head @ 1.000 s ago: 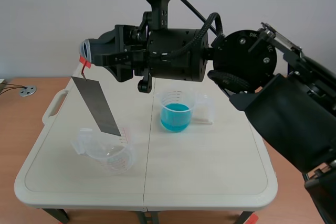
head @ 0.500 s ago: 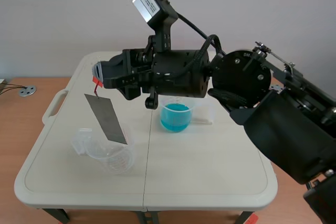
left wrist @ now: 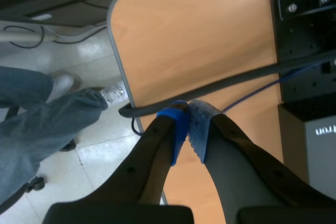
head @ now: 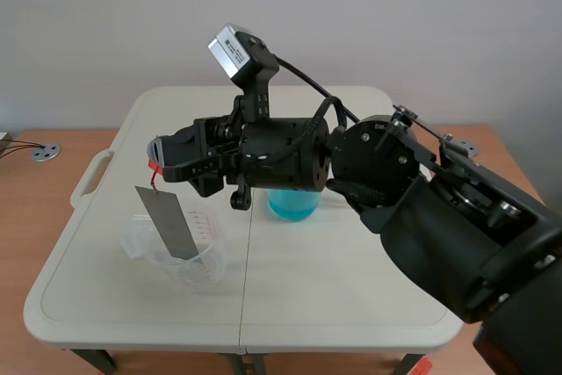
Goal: Hold the metal plate by the orange handle, dip it into the blue solution, take it out and point at it, then put the plate back in the beaker on the left.
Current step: 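Put the plate into the left beaker, then return to the home posture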
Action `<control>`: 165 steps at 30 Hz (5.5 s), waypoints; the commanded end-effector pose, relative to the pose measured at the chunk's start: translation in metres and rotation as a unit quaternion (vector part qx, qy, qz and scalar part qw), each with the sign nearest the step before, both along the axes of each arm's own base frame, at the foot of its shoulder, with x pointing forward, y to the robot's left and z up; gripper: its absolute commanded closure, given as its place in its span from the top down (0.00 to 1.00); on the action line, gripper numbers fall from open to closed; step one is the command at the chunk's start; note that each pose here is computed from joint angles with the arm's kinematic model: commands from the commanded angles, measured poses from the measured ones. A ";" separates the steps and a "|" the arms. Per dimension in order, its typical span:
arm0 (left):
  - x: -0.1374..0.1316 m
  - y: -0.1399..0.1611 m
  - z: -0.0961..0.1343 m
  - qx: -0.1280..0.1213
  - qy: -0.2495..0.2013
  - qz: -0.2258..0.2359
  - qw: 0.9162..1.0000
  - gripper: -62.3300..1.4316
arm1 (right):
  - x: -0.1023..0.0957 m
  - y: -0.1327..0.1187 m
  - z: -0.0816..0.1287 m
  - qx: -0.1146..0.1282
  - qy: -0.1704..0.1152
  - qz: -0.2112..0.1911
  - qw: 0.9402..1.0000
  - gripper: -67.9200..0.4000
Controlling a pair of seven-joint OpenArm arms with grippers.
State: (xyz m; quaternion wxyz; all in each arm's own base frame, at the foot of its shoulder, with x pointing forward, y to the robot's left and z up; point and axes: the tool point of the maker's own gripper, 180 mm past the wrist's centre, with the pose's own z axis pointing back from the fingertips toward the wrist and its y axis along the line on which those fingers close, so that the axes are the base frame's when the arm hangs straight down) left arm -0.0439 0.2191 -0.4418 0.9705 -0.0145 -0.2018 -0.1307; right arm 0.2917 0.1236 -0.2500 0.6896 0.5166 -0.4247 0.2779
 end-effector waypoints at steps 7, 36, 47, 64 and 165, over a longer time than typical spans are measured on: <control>0.005 -0.002 0.002 -0.003 -0.009 -0.001 1.000 0.05 | -0.001 0.006 0.018 0.067 0.033 0.002 0.997 0.03; 0.006 -0.002 0.002 -0.004 -0.011 -0.001 1.000 0.05 | 0.012 -0.011 -0.002 0.014 0.040 -0.027 0.999 0.09; 0.009 -0.002 0.001 -0.002 -0.014 -0.003 1.000 0.05 | 0.033 -0.035 -0.006 -0.016 0.016 -0.067 0.997 0.49; 0.004 -0.001 -0.002 0.014 0.001 -0.034 0.999 1.00 | 0.062 -0.064 -0.003 -0.051 -0.015 -0.118 0.992 0.98; 0.217 -0.126 0.218 -0.150 -0.445 -0.232 0.852 1.00 | -0.038 -0.245 0.006 -0.205 -0.187 -0.229 0.933 0.98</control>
